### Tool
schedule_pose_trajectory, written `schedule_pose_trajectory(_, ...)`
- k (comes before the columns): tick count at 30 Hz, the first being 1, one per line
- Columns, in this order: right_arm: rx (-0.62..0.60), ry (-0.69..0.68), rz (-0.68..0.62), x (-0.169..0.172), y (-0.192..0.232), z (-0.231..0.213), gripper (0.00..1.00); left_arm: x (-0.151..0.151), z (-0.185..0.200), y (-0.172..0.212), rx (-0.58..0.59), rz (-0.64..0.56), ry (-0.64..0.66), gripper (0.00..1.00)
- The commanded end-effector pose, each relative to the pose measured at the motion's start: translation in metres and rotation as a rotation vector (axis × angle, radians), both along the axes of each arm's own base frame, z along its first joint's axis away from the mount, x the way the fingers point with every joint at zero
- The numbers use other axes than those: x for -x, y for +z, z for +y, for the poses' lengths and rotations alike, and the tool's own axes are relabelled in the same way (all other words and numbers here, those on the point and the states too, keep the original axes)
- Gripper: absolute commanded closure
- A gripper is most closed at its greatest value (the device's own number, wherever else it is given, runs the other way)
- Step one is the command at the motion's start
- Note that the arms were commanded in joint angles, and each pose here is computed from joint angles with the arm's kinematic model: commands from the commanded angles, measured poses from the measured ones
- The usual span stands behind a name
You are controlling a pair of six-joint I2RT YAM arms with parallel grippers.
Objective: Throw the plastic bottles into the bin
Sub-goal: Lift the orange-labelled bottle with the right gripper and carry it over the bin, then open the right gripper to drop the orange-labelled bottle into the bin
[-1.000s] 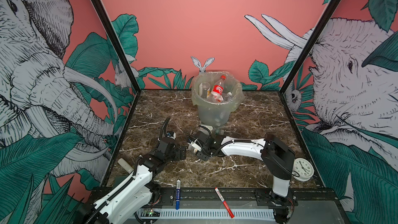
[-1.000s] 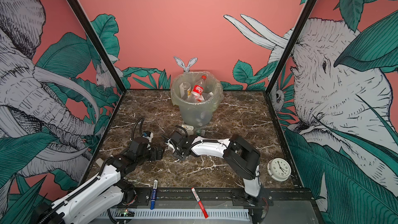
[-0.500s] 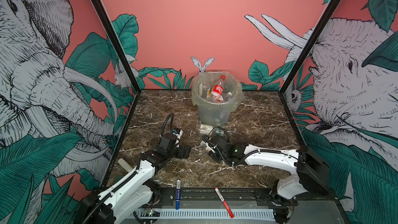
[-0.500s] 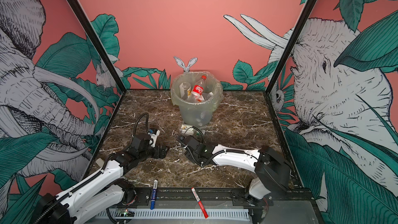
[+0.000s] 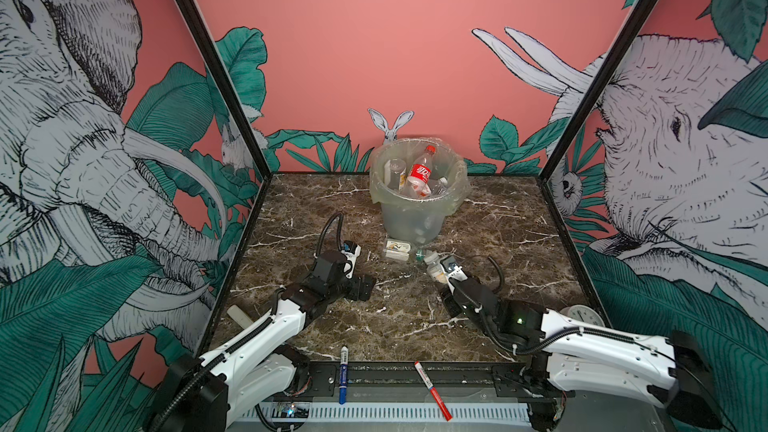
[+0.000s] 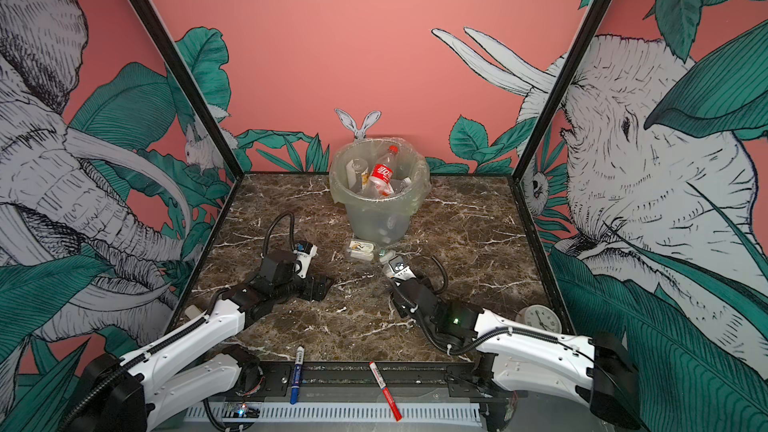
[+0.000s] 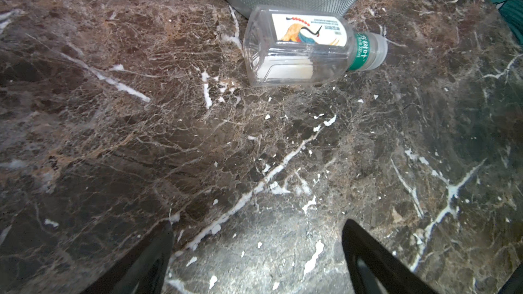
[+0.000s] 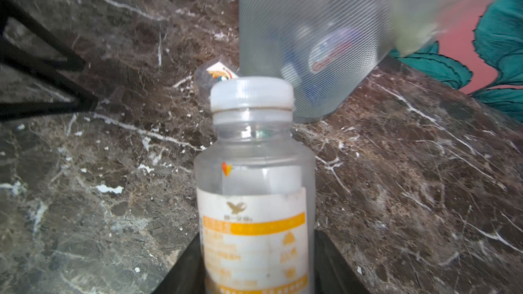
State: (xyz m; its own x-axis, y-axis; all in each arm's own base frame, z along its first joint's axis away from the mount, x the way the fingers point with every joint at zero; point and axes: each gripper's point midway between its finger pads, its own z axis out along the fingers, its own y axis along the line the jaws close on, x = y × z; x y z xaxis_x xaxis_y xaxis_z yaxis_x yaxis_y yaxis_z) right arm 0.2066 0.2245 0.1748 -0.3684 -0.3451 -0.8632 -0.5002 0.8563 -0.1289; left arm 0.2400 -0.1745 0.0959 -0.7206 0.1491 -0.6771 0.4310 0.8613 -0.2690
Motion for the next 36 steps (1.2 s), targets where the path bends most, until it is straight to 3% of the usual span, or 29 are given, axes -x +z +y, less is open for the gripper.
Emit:
schedule_pose_trajectory(1, -0.104, -0.11, -0.114, -0.003, 0.049, -0.018, 0.57, -0.009, -0.009, 0.011, 0.009, -0.05, -0.022, 0.06)
schedule_pose_trajectory(8, -0.172, -0.094, -0.324, -0.016, 0.194, 0.0, 0.55, -0.011, -0.011, 0.002, 0.0, -0.046, -0.027, 0.06)
schedule_pose_trajectory(11, -0.195, -0.055, -0.379, -0.05, 0.265, 0.033, 0.53, -0.013, -0.013, -0.001, 0.002, -0.044, -0.028, 0.06)
schedule_pose_trajectory(13, -0.194, -0.051, -0.352, -0.097, 0.293, 0.053, 0.34, -0.014, -0.015, -0.003, 0.008, -0.038, -0.031, 0.06)
schedule_pose_trajectory(15, -0.162, -0.131, -0.344, -0.141, 0.309, 0.054, 0.08, -0.014, -0.017, -0.004, 0.013, -0.031, -0.033, 0.06)
schedule_pose_trajectory(16, -0.137, -0.196, -0.374, -0.158, 0.319, 0.047, 0.01, -0.013, -0.016, -0.004, 0.013, -0.029, -0.031, 0.06)
schedule_pose_trajectory(19, -0.119, -0.295, -0.366, -0.189, 0.321, 0.032, 0.01, -0.011, -0.014, -0.002, 0.027, -0.032, -0.021, 0.06)
schedule_pose_trajectory(23, -0.23, -0.259, -0.414, -0.163, 0.336, 0.018, 0.01, -0.004, -0.007, -0.001, 0.027, -0.042, -0.006, 0.06)
schedule_pose_trajectory(28, -0.295, -0.243, -0.405, -0.132, 0.323, -0.007, 0.01, 0.0, -0.004, 0.0, 0.023, -0.052, -0.008, 0.06)
schedule_pose_trajectory(36, -0.217, -0.326, -0.381, -0.114, 0.275, -0.047, 0.01, -0.006, -0.009, 0.008, 0.026, -0.057, -0.015, 0.06)
